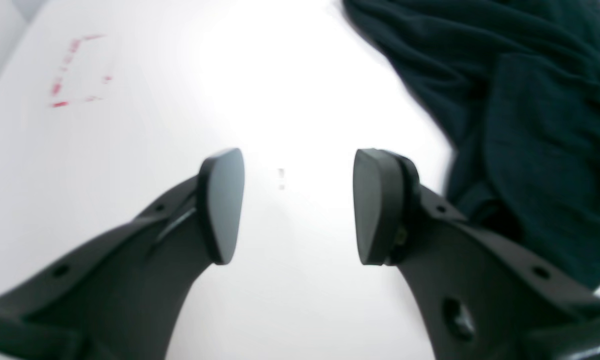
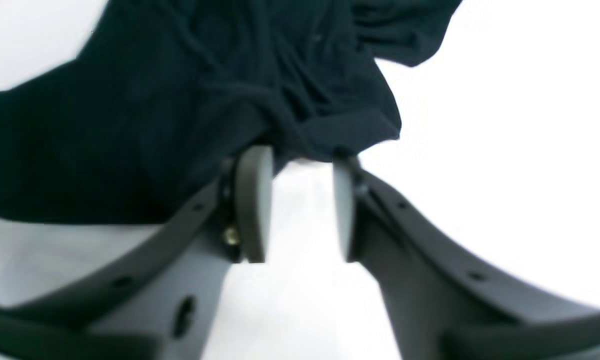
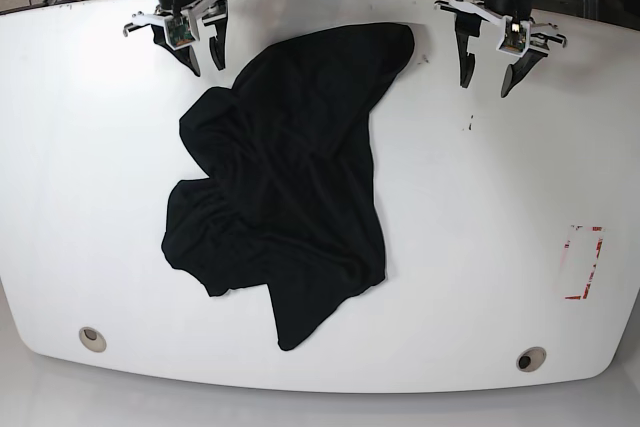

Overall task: Fold the T-shirt properly
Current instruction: 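Lower both grippers toward the edge of the black T-shirt, then position the right gripper over the shirt edge and close on the fabric, then hold the shirt with the right gripper and drag it toward the right arm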

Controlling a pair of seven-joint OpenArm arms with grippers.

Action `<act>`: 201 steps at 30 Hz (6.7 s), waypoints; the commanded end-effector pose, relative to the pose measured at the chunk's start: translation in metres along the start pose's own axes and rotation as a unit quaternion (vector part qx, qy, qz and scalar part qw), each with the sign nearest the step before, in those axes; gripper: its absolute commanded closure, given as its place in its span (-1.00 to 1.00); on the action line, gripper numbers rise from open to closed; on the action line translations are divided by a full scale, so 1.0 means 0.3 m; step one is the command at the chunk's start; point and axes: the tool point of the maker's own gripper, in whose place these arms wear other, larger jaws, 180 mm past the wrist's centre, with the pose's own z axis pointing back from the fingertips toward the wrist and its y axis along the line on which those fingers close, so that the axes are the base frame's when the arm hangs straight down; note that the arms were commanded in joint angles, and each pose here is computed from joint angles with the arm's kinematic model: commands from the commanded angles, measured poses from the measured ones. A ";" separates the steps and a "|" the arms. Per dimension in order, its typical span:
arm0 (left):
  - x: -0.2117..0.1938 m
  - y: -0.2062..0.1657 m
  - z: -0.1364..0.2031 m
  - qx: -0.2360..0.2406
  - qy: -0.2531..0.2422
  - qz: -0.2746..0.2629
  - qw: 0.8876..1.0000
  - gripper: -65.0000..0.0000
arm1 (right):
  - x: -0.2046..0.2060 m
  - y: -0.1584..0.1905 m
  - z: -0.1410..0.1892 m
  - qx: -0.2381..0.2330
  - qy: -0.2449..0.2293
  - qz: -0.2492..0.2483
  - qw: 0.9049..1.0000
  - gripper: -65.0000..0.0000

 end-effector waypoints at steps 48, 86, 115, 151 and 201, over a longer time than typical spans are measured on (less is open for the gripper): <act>0.024 -0.128 -0.038 -0.051 0.042 0.007 0.998 -0.41 | 0.067 -0.030 -0.195 -0.018 0.085 -0.026 0.996 -0.22; 0.125 -0.171 -0.166 -0.054 -0.029 -0.007 0.998 -0.39 | 0.217 -0.316 -0.331 -0.057 0.020 -0.208 0.976 -0.28; 0.013 -0.156 -0.351 -0.038 0.073 0.008 0.997 -0.39 | 0.247 -0.266 -0.298 -0.018 0.032 -0.140 0.989 -0.31; 0.046 -0.179 -0.362 -0.045 0.055 0.016 0.997 -0.42 | 0.250 -0.103 -0.476 0.081 0.049 -0.131 0.987 -0.32; 0.046 -0.284 -0.329 -0.098 0.049 -0.011 0.994 -0.43 | 0.034 -0.331 -0.520 0.034 0.090 -0.225 0.970 -0.35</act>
